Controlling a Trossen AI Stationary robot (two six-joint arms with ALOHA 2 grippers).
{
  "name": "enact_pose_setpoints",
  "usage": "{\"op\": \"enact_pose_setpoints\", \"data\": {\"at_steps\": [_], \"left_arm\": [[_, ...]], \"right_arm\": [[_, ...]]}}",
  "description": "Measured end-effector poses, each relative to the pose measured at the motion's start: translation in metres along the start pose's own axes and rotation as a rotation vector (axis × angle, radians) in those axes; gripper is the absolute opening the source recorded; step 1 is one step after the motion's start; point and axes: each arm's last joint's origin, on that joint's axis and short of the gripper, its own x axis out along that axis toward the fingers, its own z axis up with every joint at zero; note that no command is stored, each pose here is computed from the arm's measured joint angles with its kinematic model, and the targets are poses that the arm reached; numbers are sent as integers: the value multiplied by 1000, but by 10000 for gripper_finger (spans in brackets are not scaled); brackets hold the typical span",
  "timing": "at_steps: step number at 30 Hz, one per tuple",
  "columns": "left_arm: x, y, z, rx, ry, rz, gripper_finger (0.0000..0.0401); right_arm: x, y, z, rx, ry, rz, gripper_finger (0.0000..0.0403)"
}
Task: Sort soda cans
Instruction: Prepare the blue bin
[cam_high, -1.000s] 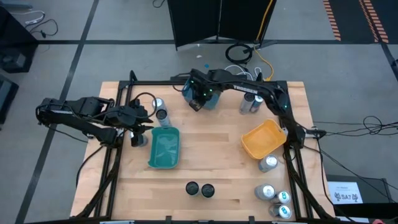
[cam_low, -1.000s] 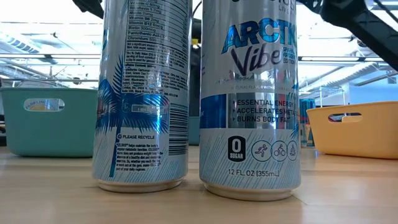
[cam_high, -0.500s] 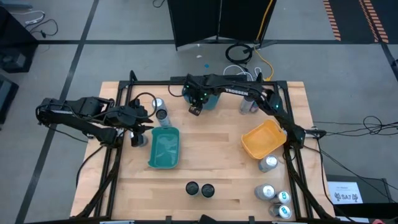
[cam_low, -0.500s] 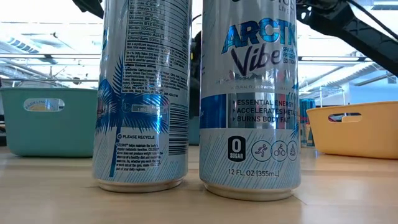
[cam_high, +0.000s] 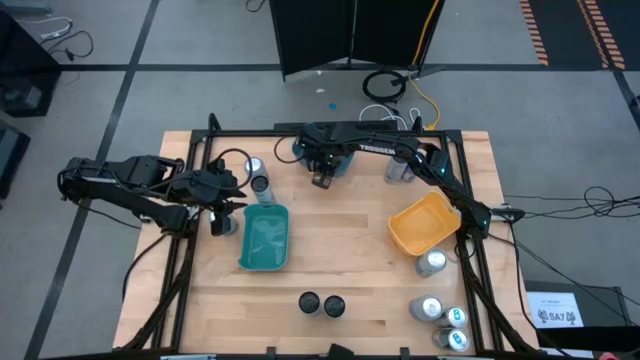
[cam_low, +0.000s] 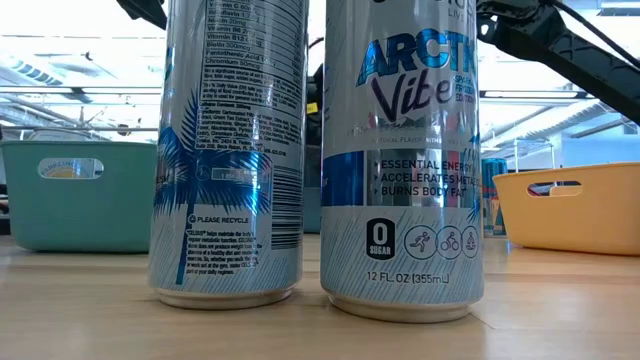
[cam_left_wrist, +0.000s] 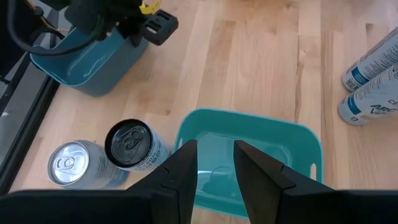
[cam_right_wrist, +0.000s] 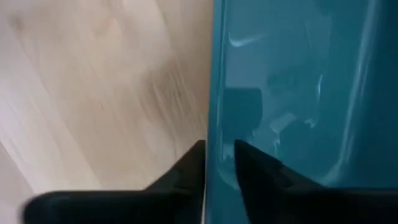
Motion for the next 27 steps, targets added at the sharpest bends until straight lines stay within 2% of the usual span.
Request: {"op": "enact_pose_setpoints", "data": {"at_steps": [3,8,16,22,27], "left_arm": [[0,0,0,0,0,0,116],[0,0,0,0,0,0,116],[0,0,0,0,0,0,116],[0,0,0,0,0,0,116],[0,0,0,1,0,0,116]], "right_arm": [[0,0,-5,13,55,2,9],[-7,1,-13,5,120,4,2],[-36,11,-20,-50,114,12,1],[-74,19,-32,-177,107,14,1],[-105,30,-49,-412,146,36,1]]}}
